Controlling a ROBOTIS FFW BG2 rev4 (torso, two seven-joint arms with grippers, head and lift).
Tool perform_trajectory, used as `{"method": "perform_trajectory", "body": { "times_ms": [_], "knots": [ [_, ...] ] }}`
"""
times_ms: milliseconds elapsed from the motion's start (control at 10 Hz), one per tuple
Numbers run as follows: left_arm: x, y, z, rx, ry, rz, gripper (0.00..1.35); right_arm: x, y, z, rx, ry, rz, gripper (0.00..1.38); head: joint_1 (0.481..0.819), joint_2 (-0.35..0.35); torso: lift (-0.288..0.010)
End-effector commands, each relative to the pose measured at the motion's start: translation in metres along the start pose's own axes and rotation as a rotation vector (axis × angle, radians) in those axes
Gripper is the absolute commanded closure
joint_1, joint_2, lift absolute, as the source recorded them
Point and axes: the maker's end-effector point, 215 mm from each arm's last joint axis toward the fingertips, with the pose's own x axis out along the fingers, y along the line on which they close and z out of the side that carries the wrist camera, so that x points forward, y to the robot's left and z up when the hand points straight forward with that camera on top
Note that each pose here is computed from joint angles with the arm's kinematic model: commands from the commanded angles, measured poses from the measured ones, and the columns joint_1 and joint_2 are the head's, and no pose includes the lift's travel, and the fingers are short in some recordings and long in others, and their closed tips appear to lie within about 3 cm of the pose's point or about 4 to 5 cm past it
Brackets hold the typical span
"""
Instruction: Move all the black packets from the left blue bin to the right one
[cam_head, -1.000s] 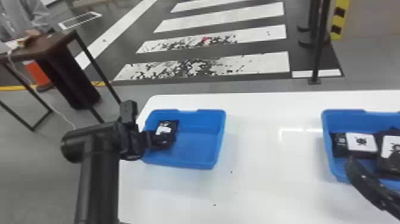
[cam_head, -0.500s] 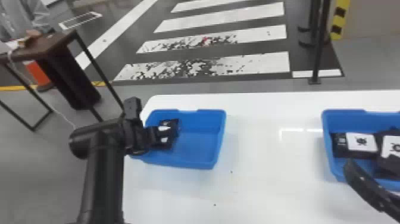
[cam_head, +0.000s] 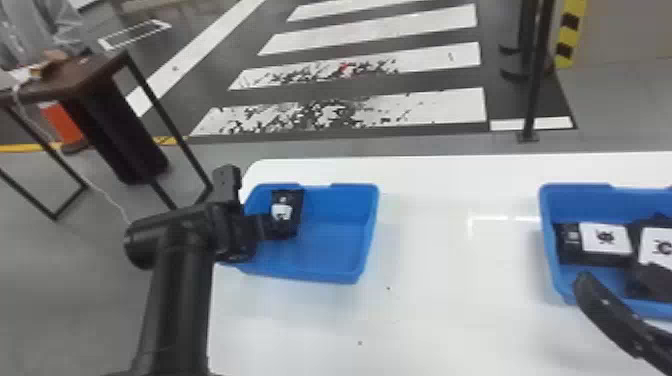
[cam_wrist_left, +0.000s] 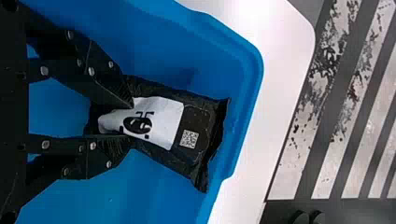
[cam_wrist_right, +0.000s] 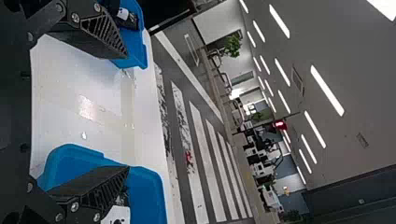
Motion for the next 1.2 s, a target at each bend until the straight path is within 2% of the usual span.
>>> {"method": "perform_trajectory", "body": {
  "times_ms": [0,100,400,600,800,1100],
  "knots": [
    [0.001,0.001,0.013,0.047,-0.051,0.003,1.21,0.000,0.000,0.000,0.000,0.000,0.000,0.19,0.695,0.342,-0.140],
    [0.000,-0.004,0.019,0.066,-0.095,-0.027,1.21,0.000,0.000,0.000,0.003,0.000,0.002,0.19,0.695,0.339,-0.140],
    [-0.026,-0.029,0.014,0.145,-0.167,-0.087,1.21,0.000,0.002,0.002,0.010,-0.006,0.007,0.19,0.695,0.331,-0.140],
    [-0.067,-0.062,0.016,0.227,-0.244,-0.151,1.21,0.000,0.003,0.004,0.011,-0.009,0.010,0.20,0.695,0.310,-0.140],
    [-0.102,-0.108,0.010,0.308,-0.306,-0.239,1.21,0.004,0.009,0.011,0.014,-0.017,0.038,0.20,0.695,0.281,-0.140],
    [-0.131,-0.201,-0.021,0.376,-0.322,-0.449,1.21,0.021,0.041,0.033,0.042,-0.057,0.146,0.19,0.695,0.220,-0.140]
  ]
}}
